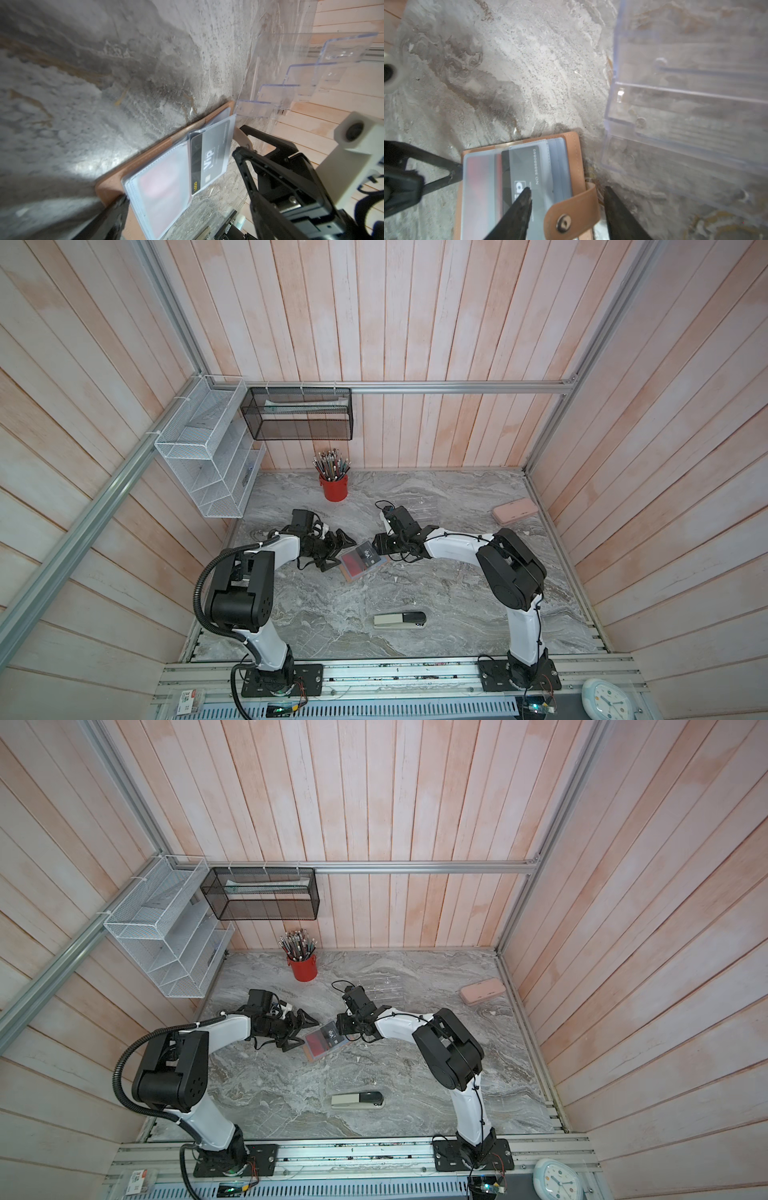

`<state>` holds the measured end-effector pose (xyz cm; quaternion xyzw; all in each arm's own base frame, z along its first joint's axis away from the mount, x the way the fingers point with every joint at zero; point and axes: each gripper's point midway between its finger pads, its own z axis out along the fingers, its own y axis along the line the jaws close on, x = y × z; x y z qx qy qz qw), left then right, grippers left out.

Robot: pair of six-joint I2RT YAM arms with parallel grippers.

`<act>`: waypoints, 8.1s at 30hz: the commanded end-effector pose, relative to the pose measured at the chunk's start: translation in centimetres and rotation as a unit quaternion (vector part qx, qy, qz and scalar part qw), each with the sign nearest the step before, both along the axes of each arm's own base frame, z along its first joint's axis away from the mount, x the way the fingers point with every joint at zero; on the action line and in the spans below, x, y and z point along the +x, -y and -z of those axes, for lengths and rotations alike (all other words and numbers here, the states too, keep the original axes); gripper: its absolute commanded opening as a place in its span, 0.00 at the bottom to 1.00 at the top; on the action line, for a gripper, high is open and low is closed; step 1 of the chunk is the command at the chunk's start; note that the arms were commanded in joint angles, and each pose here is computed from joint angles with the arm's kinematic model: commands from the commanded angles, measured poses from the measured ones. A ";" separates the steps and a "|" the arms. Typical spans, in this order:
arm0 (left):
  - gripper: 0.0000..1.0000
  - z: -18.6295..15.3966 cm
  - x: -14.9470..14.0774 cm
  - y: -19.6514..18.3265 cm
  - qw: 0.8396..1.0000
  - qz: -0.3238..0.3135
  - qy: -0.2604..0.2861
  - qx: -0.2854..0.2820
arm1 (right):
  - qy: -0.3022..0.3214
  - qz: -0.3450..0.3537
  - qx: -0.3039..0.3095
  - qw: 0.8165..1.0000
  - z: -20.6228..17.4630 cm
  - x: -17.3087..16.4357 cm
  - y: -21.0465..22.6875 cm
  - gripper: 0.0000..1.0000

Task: Take the credit cards out of the card holder
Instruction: Move the card holder to the center of the table, then take out the credit card from the card slot.

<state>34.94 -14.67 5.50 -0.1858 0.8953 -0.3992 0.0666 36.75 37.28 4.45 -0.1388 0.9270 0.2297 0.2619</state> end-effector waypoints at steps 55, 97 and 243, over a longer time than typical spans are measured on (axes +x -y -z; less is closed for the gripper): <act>0.99 -7.7 -2.2 1.6 0.997 0.001 0.059 -0.055 | -0.006 -0.012 0.107 0.994 -8.0 -7.2 0.2 0.81; 1.00 -1.6 -0.2 4.9 0.994 -0.006 -0.023 -0.108 | -0.143 -0.068 0.241 0.958 0.2 -10.7 -0.6 0.87; 0.00 1.4 -1.8 3.8 0.995 0.081 0.060 -0.004 | -0.138 -0.093 0.272 0.948 -1.7 -9.2 -3.4 0.88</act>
